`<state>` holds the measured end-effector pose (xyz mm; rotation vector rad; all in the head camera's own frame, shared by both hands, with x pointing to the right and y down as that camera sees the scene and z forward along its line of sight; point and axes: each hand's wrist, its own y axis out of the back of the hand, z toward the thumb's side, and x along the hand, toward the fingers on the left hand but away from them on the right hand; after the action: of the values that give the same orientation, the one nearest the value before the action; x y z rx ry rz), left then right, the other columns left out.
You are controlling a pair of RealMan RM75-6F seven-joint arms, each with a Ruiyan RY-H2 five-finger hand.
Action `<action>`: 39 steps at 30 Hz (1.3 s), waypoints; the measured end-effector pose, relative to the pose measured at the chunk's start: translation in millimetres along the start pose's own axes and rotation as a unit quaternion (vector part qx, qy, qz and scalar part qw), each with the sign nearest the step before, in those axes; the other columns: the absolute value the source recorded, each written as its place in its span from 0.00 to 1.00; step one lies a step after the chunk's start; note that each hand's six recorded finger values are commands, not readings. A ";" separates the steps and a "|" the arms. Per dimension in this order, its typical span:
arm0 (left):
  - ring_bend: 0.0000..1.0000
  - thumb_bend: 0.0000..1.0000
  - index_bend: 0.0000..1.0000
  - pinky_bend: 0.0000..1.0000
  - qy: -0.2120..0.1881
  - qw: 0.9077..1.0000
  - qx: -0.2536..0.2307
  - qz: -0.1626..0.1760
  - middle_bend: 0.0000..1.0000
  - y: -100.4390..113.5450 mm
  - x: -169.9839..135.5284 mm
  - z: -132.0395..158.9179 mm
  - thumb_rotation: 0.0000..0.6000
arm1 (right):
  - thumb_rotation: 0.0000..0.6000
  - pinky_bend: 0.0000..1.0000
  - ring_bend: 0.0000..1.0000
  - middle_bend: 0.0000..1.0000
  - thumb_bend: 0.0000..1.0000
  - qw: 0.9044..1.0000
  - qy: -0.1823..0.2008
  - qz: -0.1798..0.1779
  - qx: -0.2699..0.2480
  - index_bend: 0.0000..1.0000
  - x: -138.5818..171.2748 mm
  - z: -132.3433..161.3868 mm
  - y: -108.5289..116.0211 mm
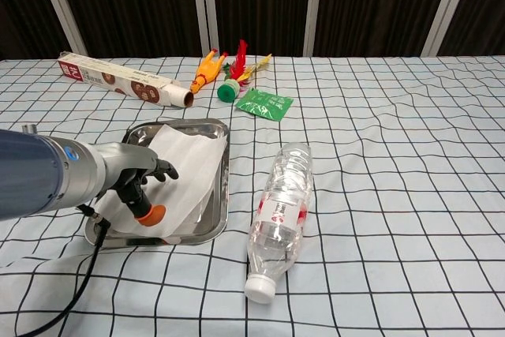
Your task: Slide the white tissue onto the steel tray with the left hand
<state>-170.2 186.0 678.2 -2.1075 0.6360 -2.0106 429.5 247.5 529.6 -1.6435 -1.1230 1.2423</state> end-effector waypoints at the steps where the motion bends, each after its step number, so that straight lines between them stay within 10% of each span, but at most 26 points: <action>1: 0.00 0.61 0.00 0.05 -0.002 1.000 0.001 0.002 0.00 0.1 -0.4 0.7 1.00 | 1.00 0.00 0.00 0.00 0.29 1.000 0.000 0.000 0.000 0.00 0.0 0.0 0.0; 13: 0.00 0.59 0.00 0.02 -0.037 0.994 0.096 0.042 0.00 1.9 -5.7 -1.0 1.00 | 1.00 0.00 0.00 0.00 0.29 1.000 -0.001 0.000 -0.001 0.00 0.4 -0.1 0.0; 26: 0.00 0.56 0.00 0.00 -0.127 0.956 0.263 0.036 0.00 -16.1 -9.0 -21.4 1.00 | 1.00 0.00 0.00 0.00 0.29 1.000 -0.003 0.003 -0.001 0.00 0.2 -0.8 -0.9; 39: 0.00 0.56 0.00 0.00 -0.126 0.958 0.257 0.022 0.00 -23.3 -4.9 -31.6 1.00 | 1.00 0.00 0.00 0.00 0.29 1.000 -0.003 0.003 -0.002 0.00 0.1 0.0 -0.7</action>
<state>-196.7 214.4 685.6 -1.9500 0.0953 -1.6144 429.4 247.8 530.2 -1.6486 -1.1265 1.2494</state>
